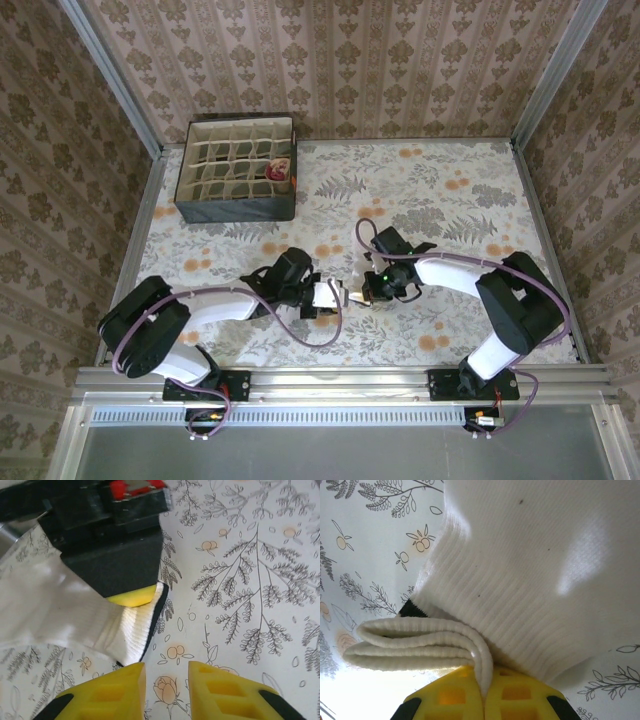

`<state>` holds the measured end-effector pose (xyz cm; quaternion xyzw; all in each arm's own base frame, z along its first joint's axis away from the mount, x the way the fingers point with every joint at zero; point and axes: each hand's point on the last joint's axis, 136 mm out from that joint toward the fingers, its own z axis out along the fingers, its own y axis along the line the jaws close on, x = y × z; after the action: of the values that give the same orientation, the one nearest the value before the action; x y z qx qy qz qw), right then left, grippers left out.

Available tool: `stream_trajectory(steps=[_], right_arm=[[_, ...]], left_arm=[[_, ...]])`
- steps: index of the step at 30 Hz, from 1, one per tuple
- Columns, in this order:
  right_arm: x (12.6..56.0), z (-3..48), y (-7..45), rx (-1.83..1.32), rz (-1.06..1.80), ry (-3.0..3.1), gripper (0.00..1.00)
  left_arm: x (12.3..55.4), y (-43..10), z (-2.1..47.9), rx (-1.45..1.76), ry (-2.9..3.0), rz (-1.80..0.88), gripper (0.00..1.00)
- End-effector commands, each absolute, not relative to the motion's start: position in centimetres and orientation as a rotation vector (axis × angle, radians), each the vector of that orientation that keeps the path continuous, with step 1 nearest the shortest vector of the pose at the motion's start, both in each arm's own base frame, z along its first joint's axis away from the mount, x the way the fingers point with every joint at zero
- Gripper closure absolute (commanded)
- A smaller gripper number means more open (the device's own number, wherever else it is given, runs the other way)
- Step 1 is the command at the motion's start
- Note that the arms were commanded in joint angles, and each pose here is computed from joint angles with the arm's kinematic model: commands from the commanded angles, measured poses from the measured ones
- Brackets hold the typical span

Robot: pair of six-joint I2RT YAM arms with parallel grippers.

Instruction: Roll the socks

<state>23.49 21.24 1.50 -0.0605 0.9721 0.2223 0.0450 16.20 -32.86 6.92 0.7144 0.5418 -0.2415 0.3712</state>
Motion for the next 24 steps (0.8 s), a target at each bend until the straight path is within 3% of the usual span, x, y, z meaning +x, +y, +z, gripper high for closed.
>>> stream_trajectory(steps=[1,6,11,13,24], right_arm=[[19.5,-2.8,16.9,-0.090,0.448,3.219,1.00],[19.4,-2.7,17.3,-0.103,0.501,3.256,1.00],[18.8,-2.8,17.3,-0.108,0.515,3.303,1.00],[18.7,-2.9,17.4,-0.109,0.524,3.308,1.00],[18.8,-2.7,17.6,-0.131,0.533,3.307,1.00]], left_arm=[[17.1,-33.6,7.5,1.919,1.208,-0.435,0.76],[17.6,-34.8,7.0,1.949,1.221,-0.394,0.76],[19.2,-35.6,8.0,1.790,1.387,-0.494,0.56],[19.2,-35.6,7.1,1.792,1.437,-0.518,0.53],[22.8,-35.8,7.4,1.530,1.802,-0.730,0.54]])
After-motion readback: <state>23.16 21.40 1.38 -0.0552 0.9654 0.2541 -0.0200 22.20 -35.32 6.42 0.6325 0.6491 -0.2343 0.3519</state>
